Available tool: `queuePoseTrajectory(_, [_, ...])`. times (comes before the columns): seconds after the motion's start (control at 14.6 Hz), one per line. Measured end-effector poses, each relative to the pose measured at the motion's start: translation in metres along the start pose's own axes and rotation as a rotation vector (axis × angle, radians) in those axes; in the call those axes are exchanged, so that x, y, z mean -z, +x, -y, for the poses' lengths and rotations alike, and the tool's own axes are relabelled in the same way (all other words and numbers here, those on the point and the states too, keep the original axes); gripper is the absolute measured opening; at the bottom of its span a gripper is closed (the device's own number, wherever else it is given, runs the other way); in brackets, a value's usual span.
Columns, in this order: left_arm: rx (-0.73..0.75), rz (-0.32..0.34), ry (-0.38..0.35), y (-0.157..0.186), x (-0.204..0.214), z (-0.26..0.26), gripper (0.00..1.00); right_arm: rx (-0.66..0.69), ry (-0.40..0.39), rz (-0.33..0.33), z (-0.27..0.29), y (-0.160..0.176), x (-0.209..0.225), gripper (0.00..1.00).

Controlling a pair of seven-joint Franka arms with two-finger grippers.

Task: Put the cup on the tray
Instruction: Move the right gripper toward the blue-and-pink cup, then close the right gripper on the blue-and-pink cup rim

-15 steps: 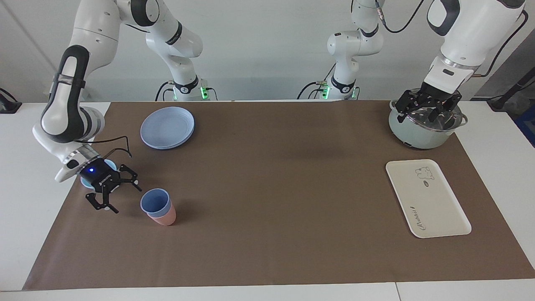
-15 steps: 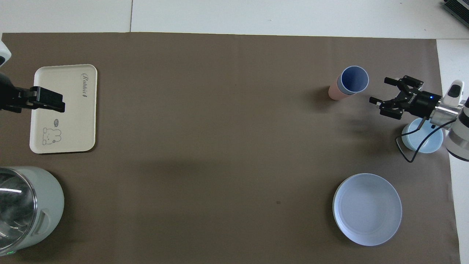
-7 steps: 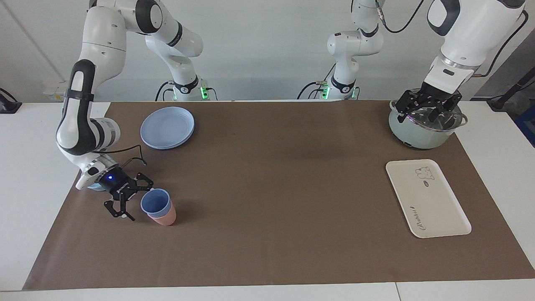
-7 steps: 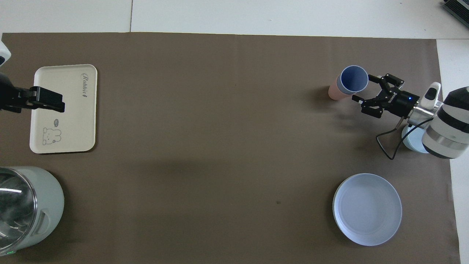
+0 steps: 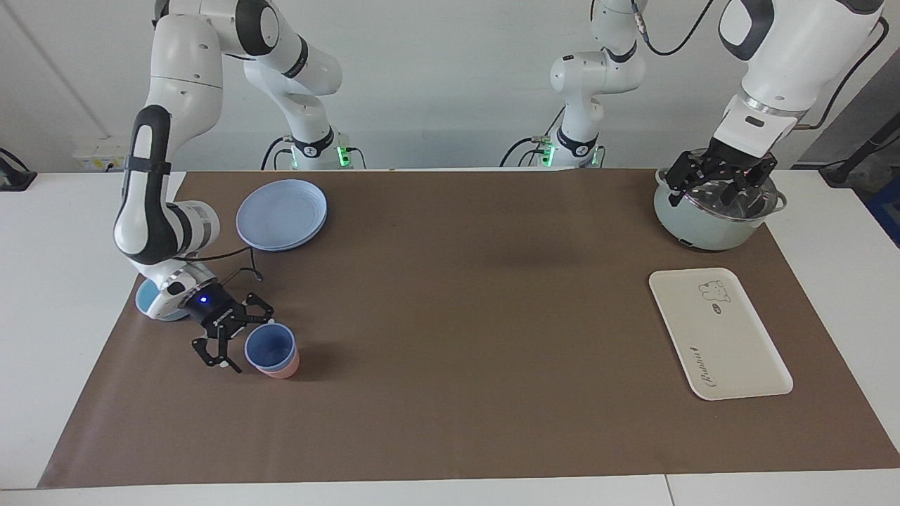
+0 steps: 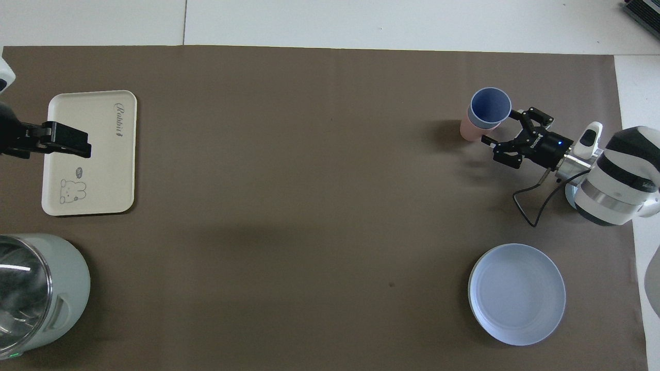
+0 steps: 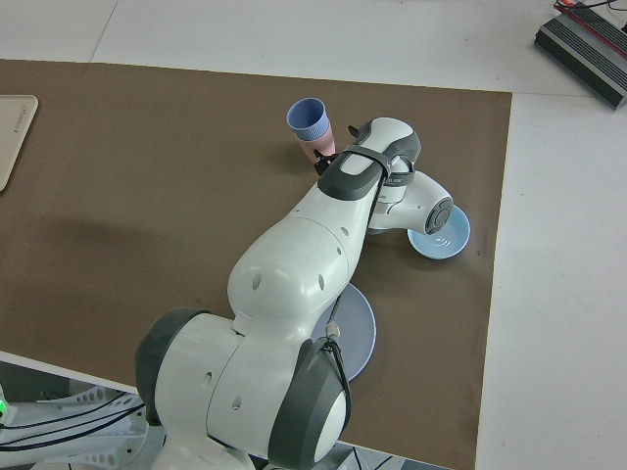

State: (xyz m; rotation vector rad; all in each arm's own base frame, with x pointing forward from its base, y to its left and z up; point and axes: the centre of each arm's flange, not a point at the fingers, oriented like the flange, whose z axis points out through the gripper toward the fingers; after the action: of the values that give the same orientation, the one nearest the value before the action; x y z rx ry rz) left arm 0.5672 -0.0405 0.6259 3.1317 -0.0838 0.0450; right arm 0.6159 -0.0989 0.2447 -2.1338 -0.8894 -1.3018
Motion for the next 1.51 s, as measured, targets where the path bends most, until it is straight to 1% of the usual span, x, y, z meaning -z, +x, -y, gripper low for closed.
queuePoseTrajectory(0.21, [-0.002,0.000,0.000,0.000,0.000,-0.001,1.00,-0.006,-0.002,0.006,0.002,-0.008,0.004,1.00])
queuePoseTrajectory(0.68, [-0.007,0.000,0.000,0.000,0.000,-0.004,1.00,0.000,0.011,0.006,0.008,-0.005,-0.001,1.00])
queuePoseTrajectory(0.82, [-0.007,0.000,0.000,0.000,0.000,-0.004,1.00,-0.001,0.017,0.002,0.012,-0.003,-0.006,1.00])
queuePoseTrajectory(1.16, [-0.008,0.000,0.000,0.000,0.000,-0.004,1.00,-0.012,0.000,-0.036,0.025,0.007,-0.026,1.00])
queuePoseTrajectory(1.37, [-0.008,0.000,0.000,0.000,0.000,-0.004,1.00,-0.005,-0.007,-0.031,0.030,0.010,-0.033,1.00])
queuePoseTrajectory(1.44, [-0.008,0.000,0.000,0.000,0.000,-0.004,1.00,-0.001,-0.008,-0.029,0.030,0.010,-0.033,1.00])
queuePoseTrajectory(1.51, [-0.008,0.000,0.000,0.000,0.000,-0.004,1.00,0.012,-0.012,-0.028,0.030,0.011,-0.033,0.93])
